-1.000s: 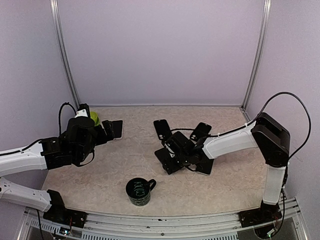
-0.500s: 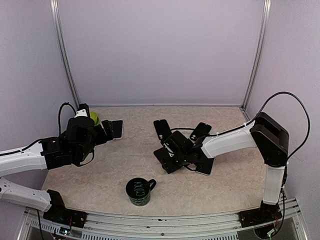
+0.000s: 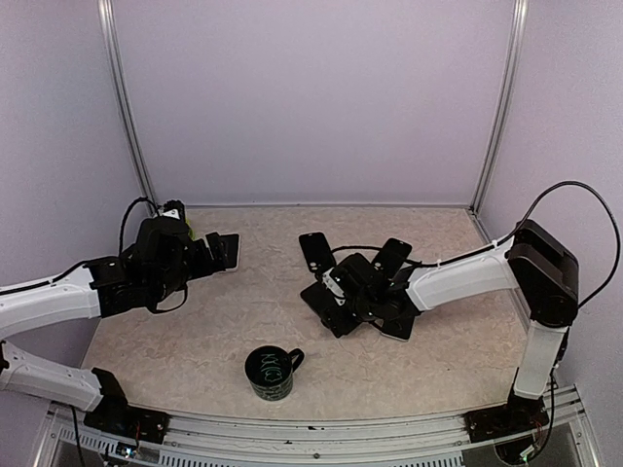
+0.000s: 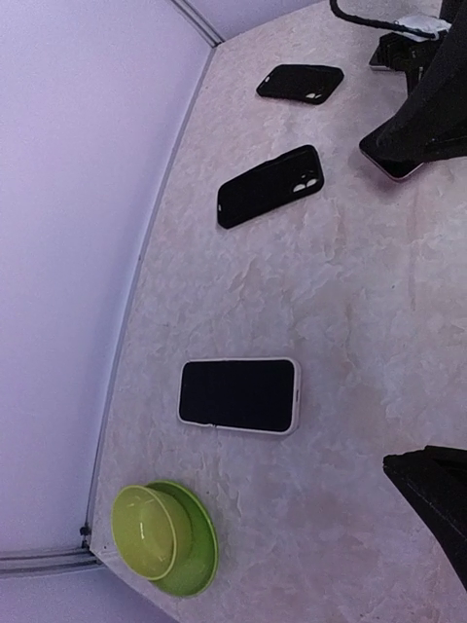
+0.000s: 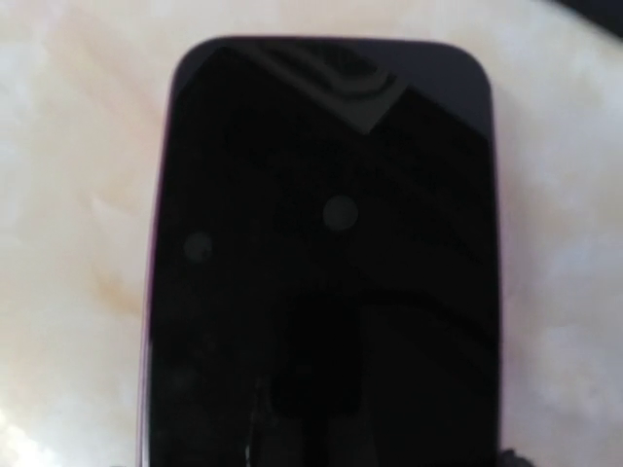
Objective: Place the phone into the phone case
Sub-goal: Pick up the phone at the center of the board, then pass from the right arm to the left
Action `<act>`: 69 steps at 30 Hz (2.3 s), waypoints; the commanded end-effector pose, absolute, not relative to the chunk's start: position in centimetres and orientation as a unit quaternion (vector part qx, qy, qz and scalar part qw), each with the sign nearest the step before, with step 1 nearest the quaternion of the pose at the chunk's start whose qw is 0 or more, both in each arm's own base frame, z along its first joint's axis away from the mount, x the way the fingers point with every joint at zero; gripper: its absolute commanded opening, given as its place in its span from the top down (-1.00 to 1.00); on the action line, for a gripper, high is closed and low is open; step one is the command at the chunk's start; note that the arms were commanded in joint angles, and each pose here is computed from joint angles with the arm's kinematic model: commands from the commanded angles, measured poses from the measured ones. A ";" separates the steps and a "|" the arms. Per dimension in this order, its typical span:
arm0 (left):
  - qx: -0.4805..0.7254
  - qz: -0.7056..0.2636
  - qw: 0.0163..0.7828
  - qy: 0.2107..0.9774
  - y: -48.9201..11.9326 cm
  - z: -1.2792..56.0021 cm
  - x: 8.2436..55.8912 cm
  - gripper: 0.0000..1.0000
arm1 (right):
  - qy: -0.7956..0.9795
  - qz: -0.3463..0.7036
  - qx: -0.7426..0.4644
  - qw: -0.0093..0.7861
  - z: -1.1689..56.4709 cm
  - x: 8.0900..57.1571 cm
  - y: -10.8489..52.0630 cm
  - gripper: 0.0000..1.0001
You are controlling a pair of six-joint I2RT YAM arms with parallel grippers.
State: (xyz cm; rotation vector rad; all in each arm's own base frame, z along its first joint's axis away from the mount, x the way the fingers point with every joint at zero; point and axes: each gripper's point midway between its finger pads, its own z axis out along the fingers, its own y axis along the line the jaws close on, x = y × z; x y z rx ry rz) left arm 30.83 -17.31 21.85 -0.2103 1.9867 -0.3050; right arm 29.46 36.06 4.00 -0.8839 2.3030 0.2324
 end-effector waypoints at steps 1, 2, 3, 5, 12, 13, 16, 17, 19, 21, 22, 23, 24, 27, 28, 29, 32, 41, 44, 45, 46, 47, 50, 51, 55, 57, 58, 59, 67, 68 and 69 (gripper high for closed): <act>-0.045 -0.166 0.507 0.845 -19.8 21.7 31.0 -0.98 | 0.836 0.118 -0.336 0.418 10.2 30.9 37.3 -0.17; -0.038 -0.174 0.505 0.845 -20.2 21.6 31.0 -0.98 | 0.830 0.122 -0.339 0.427 10.9 30.9 37.4 -0.17; -0.029 -0.183 0.502 0.845 -20.7 21.6 31.0 -0.98 | 0.823 0.127 -0.342 0.436 11.5 30.9 37.5 -0.16; -0.013 -0.198 0.496 0.845 -21.6 21.5 30.9 -0.98 | 0.808 0.139 -0.350 0.453 12.9 30.7 37.7 -0.14; 0.042 -0.242 0.474 0.846 -24.4 21.4 30.8 -0.98 | 0.761 0.170 -0.377 0.500 16.9 29.6 38.0 -0.13; 0.047 -0.249 0.470 0.845 -24.7 21.5 30.8 -0.97 | 0.753 0.177 -0.379 0.508 17.6 29.4 38.0 -0.12; 0.064 -0.273 0.456 0.845 -25.7 21.4 30.6 -0.96 | 0.725 0.190 -0.396 0.530 19.2 28.5 38.2 -0.13; 0.069 -0.281 0.452 0.844 -26.0 21.5 30.6 -0.96 | 0.719 0.193 -0.401 0.534 19.5 28.3 38.3 -0.13; 0.080 -0.298 0.443 0.842 -26.7 21.5 30.3 -0.95 | 0.707 0.195 -0.412 0.540 20.0 27.8 38.5 -0.13; 0.092 -0.311 0.435 0.840 -27.3 21.5 30.1 -0.94 | 0.697 0.190 -0.424 0.546 20.2 27.3 38.9 -0.13; 0.099 -0.320 0.428 0.839 -27.7 21.5 30.0 -0.94 | 0.691 0.188 -0.431 0.549 20.3 27.1 39.1 -0.13; 0.107 -0.330 0.422 0.838 -28.1 21.5 29.8 -0.94 | 0.686 0.186 -0.436 0.552 20.5 26.8 39.3 -0.13; 0.114 -0.338 0.416 0.837 -28.5 21.4 29.6 -0.93 | 0.680 0.184 -0.441 0.556 20.6 26.6 39.5 -0.13; 0.129 -0.356 0.396 0.837 -29.4 20.9 29.2 -0.92 | 0.662 0.182 -0.458 0.565 21.0 25.7 40.0 -0.13; 0.133 -0.361 0.391 0.836 -29.7 20.9 29.0 -0.91 | 0.656 0.182 -0.463 0.568 21.2 25.4 40.3 -0.13; 0.137 -0.370 0.391 0.832 -30.0 21.1 29.0 -0.91 | 0.649 0.180 -0.469 0.571 21.3 25.0 40.4 -0.13; 0.149 -0.390 0.379 0.826 -30.7 21.1 28.7 -0.90 | 0.633 0.180 -0.481 0.579 21.7 24.2 40.8 -0.13; 0.179 -0.435 0.344 0.813 -32.3 20.6 27.6 -0.78 | 0.601 0.178 -0.513 0.586 21.9 22.5 42.0 -0.13; 0.188 -0.451 0.335 0.806 -32.8 20.7 27.2 -0.65 | 0.597 0.172 -0.519 0.588 21.9 22.3 42.3 -0.14; 0.191 -0.456 0.332 0.804 -33.0 20.7 27.1 -0.58 | 0.596 0.171 -0.521 0.587 21.8 22.3 42.3 -0.14; 0.193 -0.459 0.328 0.803 -33.2 20.7 27.0 -0.51 | 0.595 0.170 -0.523 0.587 21.8 22.3 42.4 -0.14; 0.196 -0.464 0.325 0.800 -33.3 20.7 26.8 -0.43 | 0.595 0.169 -0.523 0.586 21.7 22.3 42.5 -0.14; 0.200 -0.470 0.321 0.797 -33.5 20.7 26.6 -0.19 | 0.593 0.164 -0.528 0.585 21.4 22.2 42.7 -0.15; 0.201 -0.472 0.321 0.796 -33.5 20.8 26.6 -0.14 | 0.593 0.161 -0.529 0.585 21.3 22.3 42.7 -0.15; 0.205 -0.477 0.317 0.794 -33.6 20.7 26.3 0.12 | 0.594 0.156 -0.532 0.582 20.9 22.4 42.7 -0.15; 0.206 -0.480 0.315 0.793 -33.7 20.7 26.2 0.28 | 0.595 0.153 -0.534 0.581 20.7 22.4 42.7 -0.15; 0.206 -0.481 0.314 0.792 -33.7 20.6 26.2 0.37 | 0.595 0.151 -0.535 0.581 20.6 22.5 42.7 -0.15; 0.206 -0.482 0.313 0.792 -33.8 20.6 26.2 0.46 | 0.595 0.149 -0.535 0.581 20.5 22.5 42.6 -0.16; 0.207 -0.489 0.311 0.789 -33.9 20.7 26.0 1.00 | 0.595 0.132 -0.532 0.587 20.6 22.9 42.2 -0.21; 0.207 -0.488 0.310 0.789 -33.9 20.7 26.0 1.00 | 0.596 0.131 -0.531 0.588 20.6 23.0 42.2 -0.24; 0.207 -0.488 0.311 0.789 -33.9 20.7 26.1 1.00 | 0.597 0.128 -0.528 0.589 20.6 23.1 42.1 -0.27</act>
